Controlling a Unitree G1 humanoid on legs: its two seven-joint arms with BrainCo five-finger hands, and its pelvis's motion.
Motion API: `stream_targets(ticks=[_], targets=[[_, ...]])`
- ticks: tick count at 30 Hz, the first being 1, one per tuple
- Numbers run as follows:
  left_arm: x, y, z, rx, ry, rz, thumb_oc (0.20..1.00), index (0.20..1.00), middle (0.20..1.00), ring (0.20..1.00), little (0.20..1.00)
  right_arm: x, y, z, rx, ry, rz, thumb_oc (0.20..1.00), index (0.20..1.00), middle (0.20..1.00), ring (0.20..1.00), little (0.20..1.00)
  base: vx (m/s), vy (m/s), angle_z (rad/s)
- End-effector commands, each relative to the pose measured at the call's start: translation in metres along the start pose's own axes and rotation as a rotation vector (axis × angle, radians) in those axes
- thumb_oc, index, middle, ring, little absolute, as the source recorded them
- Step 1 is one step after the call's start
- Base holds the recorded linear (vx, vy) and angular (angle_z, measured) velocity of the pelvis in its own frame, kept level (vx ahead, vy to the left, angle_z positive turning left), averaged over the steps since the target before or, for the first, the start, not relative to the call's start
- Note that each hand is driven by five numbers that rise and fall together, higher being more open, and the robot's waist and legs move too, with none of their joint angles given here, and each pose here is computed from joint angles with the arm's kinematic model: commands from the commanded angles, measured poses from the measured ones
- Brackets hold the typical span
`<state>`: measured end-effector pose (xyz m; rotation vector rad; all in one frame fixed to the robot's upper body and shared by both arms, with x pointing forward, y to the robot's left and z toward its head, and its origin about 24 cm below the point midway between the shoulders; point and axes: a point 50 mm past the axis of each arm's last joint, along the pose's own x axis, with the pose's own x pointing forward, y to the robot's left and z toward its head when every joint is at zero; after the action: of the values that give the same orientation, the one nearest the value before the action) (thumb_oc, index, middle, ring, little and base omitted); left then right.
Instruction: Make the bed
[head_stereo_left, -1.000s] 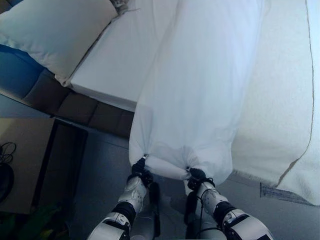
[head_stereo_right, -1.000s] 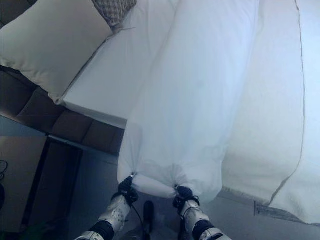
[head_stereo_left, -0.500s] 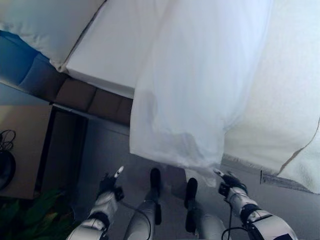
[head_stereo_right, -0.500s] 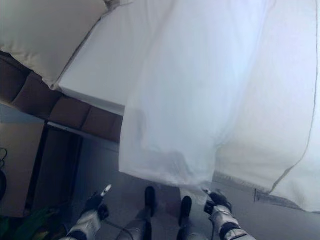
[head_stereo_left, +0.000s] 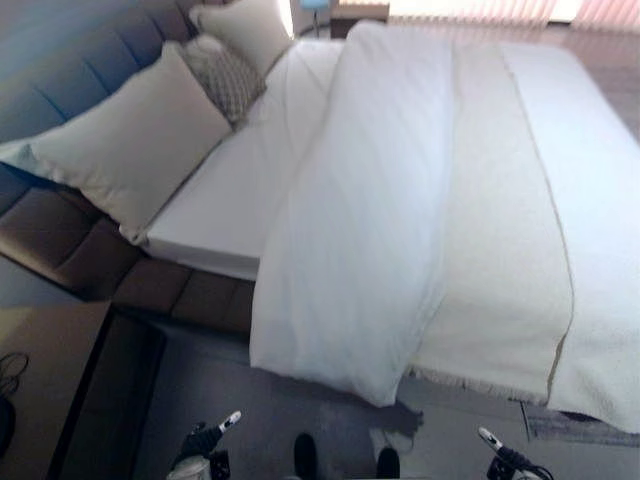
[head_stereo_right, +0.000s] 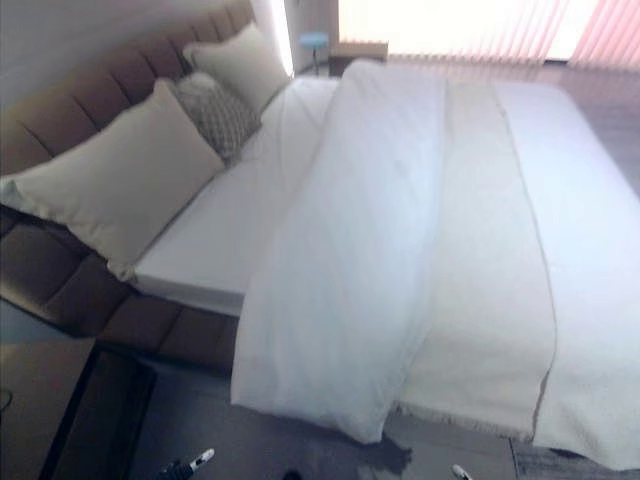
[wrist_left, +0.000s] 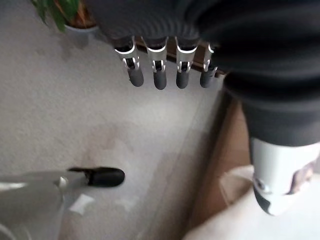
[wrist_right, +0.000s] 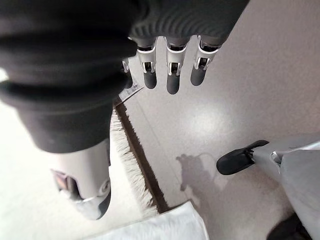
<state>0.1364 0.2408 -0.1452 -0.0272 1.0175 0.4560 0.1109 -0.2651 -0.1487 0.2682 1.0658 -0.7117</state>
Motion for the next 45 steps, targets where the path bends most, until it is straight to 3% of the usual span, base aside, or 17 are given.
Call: stream_targets(ticks=[1, 4, 11, 16, 18, 19, 22, 25, 35, 45], targets=[[-0.002, -0.016, 0.039, -0.115, -0.172, -0.083, 1.000, 1.000, 1.000, 1.000, 1.000, -0.008, 0.032, 0.051, -0.152, -0.249, 0.150, 1.000, 1.000, 1.000, 1.000, 1.000, -0.05, -0.101, 0.03], [-0.013, -0.032, 0.081, -0.151, -0.352, -0.196, 1.000, 1.000, 1.000, 1.000, 1.000, -0.029, 0.059, 0.099, -0.255, -0.489, 0.286, 1.000, 1.000, 1.000, 1.000, 1.000, -0.06, -0.070, 0.07], [-0.035, -0.055, 0.138, -0.198, -0.557, -0.349, 1.000, 1.000, 1.000, 1.000, 1.000, -0.070, 0.109, 0.155, -0.360, -0.749, 0.447, 1.000, 1.000, 1.000, 1.000, 1.000, 0.08, 0.055, -0.01], [-0.072, -0.078, 0.204, -0.236, -0.771, -0.536, 1.000, 1.000, 1.000, 1.000, 1.000, -0.125, 0.174, 0.191, -0.406, -0.926, 0.689, 1.000, 1.000, 1.000, 1.000, 1.000, 0.07, 0.221, -0.43], [-0.091, -0.092, 0.239, -0.253, -0.844, -0.619, 1.000, 1.000, 1.000, 1.000, 1.000, -0.166, 0.208, 0.206, -0.366, -1.018, 0.838, 1.000, 1.000, 1.000, 1.000, 1.000, 0.01, 0.272, -0.59], [-0.091, -0.092, 0.239, -0.253, -0.845, -0.619, 1.000, 1.000, 1.000, 1.000, 1.000, -0.166, 0.208, 0.206, -0.366, -1.018, 0.838, 1.000, 1.000, 1.000, 1.000, 1.000, -0.02, 0.227, -0.41], [-0.118, -0.101, 0.284, -0.279, -0.940, -0.701, 1.000, 1.000, 1.000, 1.000, 1.000, -0.212, 0.229, 0.234, -0.283, -1.127, 0.951, 1.000, 1.000, 1.000, 1.000, 1.000, 0.00, 0.154, -0.19], [-0.160, -0.116, 0.330, -0.297, -1.033, -0.871, 1.000, 1.000, 1.000, 1.000, 1.000, -0.271, 0.249, 0.264, -0.073, -1.160, 1.175, 1.000, 1.000, 1.000, 1.000, 1.000, 0.07, 0.078, 0.07], [-0.237, -0.148, 0.380, -0.385, -1.102, -1.152, 1.000, 1.000, 1.000, 1.000, 1.000, -0.354, 0.267, 0.292, 0.153, -1.147, 1.474, 1.000, 1.000, 1.000, 1.000, 1.000, 0.07, -0.088, 0.09], [-0.275, -0.142, 0.424, -0.520, -1.121, -1.133, 1.000, 1.000, 1.000, 1.000, 1.000, -0.397, 0.270, 0.331, 0.254, -1.169, 1.381, 1.000, 1.000, 1.000, 1.000, 1.000, 0.03, -0.091, 0.11]])
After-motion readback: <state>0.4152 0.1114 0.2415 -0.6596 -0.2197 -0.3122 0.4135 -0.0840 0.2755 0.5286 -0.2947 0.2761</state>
